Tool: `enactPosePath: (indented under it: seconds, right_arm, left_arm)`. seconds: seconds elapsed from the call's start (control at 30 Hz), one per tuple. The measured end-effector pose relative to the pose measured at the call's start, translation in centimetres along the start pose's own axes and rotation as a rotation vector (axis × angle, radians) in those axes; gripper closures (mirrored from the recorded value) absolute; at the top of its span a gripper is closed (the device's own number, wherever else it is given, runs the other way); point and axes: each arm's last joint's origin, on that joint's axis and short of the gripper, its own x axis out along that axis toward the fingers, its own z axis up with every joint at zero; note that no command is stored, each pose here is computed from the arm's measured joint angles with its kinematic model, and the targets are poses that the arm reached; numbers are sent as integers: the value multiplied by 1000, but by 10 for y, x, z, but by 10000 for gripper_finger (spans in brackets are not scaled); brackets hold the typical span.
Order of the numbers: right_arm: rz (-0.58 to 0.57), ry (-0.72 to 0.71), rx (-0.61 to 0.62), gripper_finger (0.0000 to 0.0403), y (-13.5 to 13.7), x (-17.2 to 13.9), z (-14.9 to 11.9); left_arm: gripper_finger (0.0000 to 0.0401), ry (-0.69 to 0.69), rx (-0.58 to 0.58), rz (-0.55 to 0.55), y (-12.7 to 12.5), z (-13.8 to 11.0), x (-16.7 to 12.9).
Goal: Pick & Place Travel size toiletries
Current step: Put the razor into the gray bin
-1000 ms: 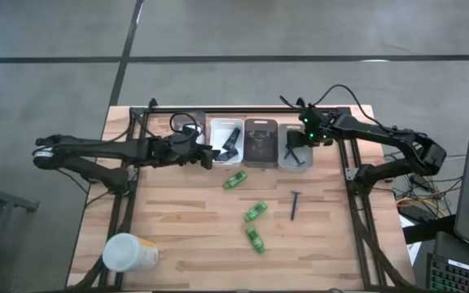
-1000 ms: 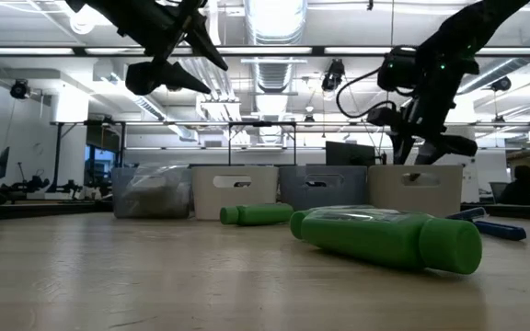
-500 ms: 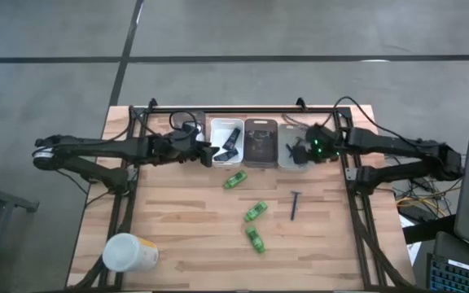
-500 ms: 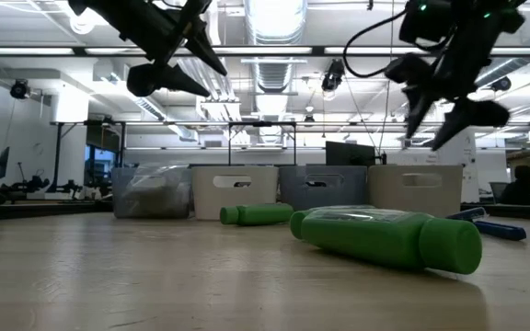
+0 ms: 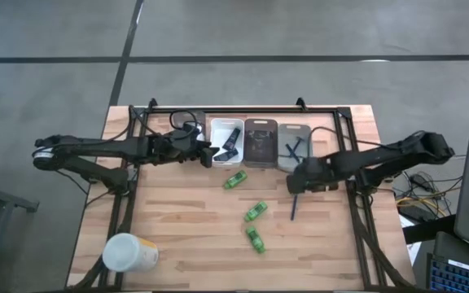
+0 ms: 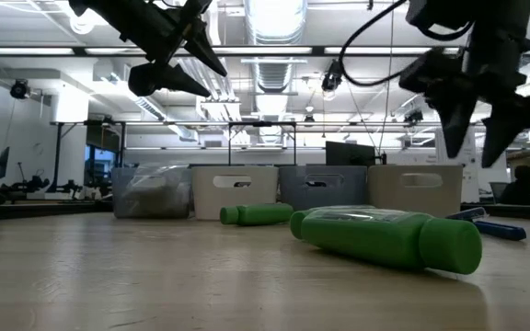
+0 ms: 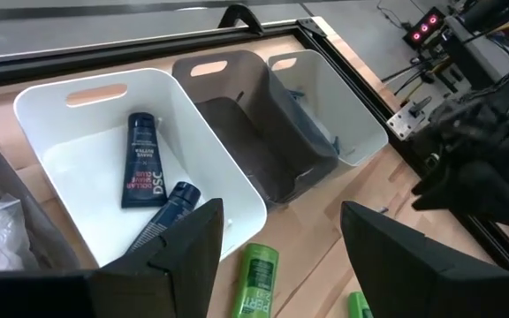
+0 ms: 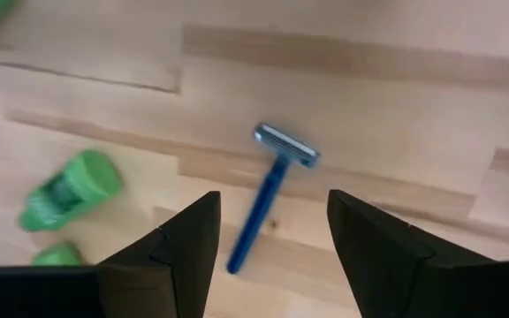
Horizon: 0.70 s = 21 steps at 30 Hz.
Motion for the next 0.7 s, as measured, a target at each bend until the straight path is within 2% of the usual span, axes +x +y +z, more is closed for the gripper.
enactPosePath:
  seconds: [0.2, 0.4, 0.7]
  right_arm:
    - [-64, 26, 13, 199, 8, 23, -11]
    - [-65, 52, 8, 200, 19, 45, -16]
    - [-182, 70, 7, 200, 19, 74, -18]
  left_arm:
    - [167, 18, 2, -19, -1, 0, 0]
    - [167, 46, 4, -35, 0, -3, 0]
    - [167, 65, 4, -55, 0, -3, 0]
